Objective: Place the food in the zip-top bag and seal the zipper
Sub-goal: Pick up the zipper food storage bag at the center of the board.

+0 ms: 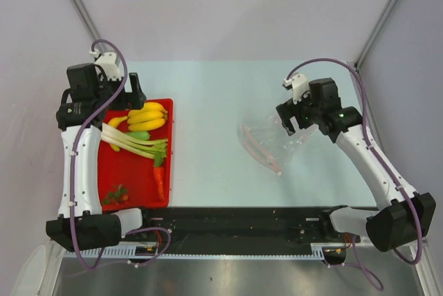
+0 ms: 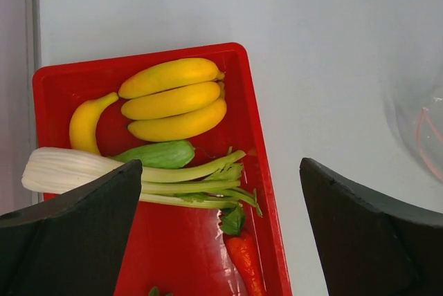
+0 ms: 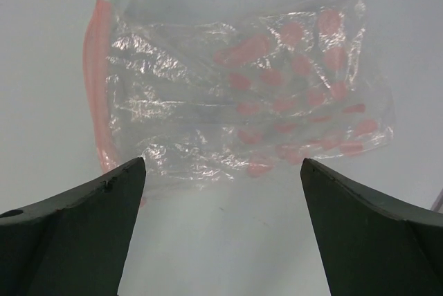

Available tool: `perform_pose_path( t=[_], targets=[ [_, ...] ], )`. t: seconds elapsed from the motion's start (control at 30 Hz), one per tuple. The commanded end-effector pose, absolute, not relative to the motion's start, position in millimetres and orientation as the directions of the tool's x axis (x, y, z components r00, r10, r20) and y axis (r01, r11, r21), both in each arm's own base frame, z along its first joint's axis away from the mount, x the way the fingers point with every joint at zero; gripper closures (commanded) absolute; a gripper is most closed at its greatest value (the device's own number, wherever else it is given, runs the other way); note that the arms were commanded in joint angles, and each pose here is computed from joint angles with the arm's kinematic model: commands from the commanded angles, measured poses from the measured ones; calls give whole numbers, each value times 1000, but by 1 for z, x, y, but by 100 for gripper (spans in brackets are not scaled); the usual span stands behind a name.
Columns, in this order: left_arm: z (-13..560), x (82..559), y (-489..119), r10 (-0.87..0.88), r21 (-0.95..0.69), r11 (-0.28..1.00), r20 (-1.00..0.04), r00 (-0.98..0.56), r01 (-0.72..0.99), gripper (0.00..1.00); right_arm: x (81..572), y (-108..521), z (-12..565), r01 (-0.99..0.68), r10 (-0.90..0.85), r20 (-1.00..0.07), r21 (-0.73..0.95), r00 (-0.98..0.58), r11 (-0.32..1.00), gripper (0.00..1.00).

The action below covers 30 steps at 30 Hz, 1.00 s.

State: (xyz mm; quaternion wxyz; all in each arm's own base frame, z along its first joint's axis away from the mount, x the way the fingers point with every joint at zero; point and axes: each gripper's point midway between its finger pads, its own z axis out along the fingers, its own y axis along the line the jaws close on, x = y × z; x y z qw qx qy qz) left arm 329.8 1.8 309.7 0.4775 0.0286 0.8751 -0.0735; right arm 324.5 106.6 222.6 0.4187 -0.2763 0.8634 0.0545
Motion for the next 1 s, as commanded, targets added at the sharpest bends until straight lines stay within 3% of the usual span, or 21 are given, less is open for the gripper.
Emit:
perform_pose_path(
  t=[0.0,0.13,0.27,0.5,0.63,0.8,0.97],
  targets=[
    [309,327,18,-13,-39,999,-843,-538,37,0,318,120,205,-548,-511,-700,-203,-499,812,0],
    [299,325,41,-42,14,996,-811,-584,-90,0,309,143,192,-585,-570,-662,-238,-486,775,0],
    [289,324,38,-66,-12,996,-791,-609,-93,0,290,173,173,-632,-650,-616,-298,-445,715,0],
    [293,318,47,-122,-10,978,-840,-529,-210,1,273,203,147,-649,-705,-564,-350,-430,676,0],
    [292,316,47,-109,5,977,-848,-519,-213,0,273,207,129,-645,-710,-538,-350,-455,679,12],
    [286,316,49,-111,14,973,-844,-525,-229,0,268,200,99,-630,-743,-472,-407,-474,661,15],
    [280,315,47,-107,15,975,-843,-527,-222,0,273,189,85,-583,-765,-450,-497,-460,643,25]
  ],
)
